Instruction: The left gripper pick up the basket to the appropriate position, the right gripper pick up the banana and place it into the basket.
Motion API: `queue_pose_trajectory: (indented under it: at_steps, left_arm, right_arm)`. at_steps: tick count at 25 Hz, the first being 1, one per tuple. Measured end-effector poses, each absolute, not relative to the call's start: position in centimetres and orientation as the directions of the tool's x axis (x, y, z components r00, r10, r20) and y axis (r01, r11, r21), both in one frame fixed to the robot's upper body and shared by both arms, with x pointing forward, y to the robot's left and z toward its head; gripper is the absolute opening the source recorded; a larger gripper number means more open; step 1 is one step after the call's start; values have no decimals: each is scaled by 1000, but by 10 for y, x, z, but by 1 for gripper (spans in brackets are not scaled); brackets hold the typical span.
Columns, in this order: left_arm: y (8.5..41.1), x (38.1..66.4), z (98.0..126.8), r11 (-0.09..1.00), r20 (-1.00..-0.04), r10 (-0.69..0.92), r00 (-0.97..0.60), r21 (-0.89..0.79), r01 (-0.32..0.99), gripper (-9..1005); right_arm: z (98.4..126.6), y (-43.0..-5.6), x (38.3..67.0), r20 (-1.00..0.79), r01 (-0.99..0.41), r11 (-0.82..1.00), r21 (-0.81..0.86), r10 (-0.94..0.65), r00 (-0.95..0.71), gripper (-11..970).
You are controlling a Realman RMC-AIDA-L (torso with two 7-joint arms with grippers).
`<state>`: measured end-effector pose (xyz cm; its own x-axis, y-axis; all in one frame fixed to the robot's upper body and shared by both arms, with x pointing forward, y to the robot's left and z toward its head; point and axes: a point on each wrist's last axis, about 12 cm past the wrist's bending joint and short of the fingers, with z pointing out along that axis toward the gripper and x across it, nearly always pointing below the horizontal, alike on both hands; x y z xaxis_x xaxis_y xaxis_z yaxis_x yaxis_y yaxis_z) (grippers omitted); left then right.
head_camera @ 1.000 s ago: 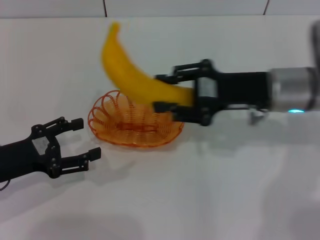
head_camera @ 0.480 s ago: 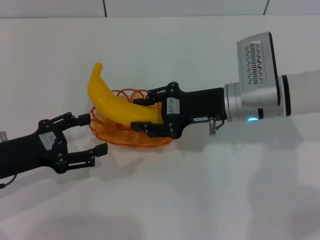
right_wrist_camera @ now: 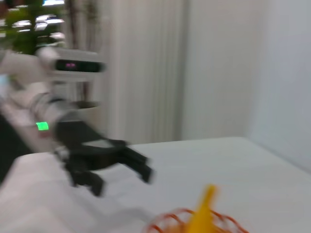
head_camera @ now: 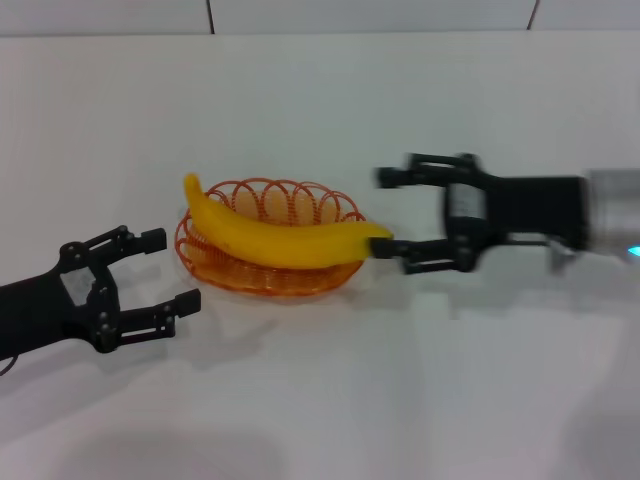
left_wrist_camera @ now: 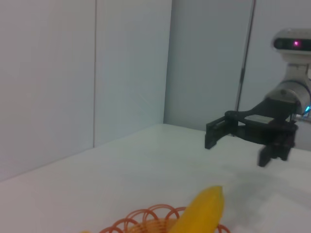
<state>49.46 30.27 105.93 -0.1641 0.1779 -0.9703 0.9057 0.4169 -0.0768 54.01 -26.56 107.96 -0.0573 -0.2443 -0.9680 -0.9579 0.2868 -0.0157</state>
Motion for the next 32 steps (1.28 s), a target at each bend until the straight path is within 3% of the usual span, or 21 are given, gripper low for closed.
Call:
queue_pose_trajectory:
  at_steps: [4,10,32]
  left_arm:
    - [308,490,1057,434,-972,192,-132,-37,900,908]
    - [323,480,1051,502,-974,198,-111,4,865,908]
    - [320,481,1046,503,-968,220,-123,4,864,908]
  right_arm:
    - [1060,-301,513,-971,-898,440,-11,-219,-95,828]
    - [1033,-300,479,-975,-886,460,-57,-217,-50,826]
    - [1035,-297,480,-985,-873,482,-73,-172,-12,825]
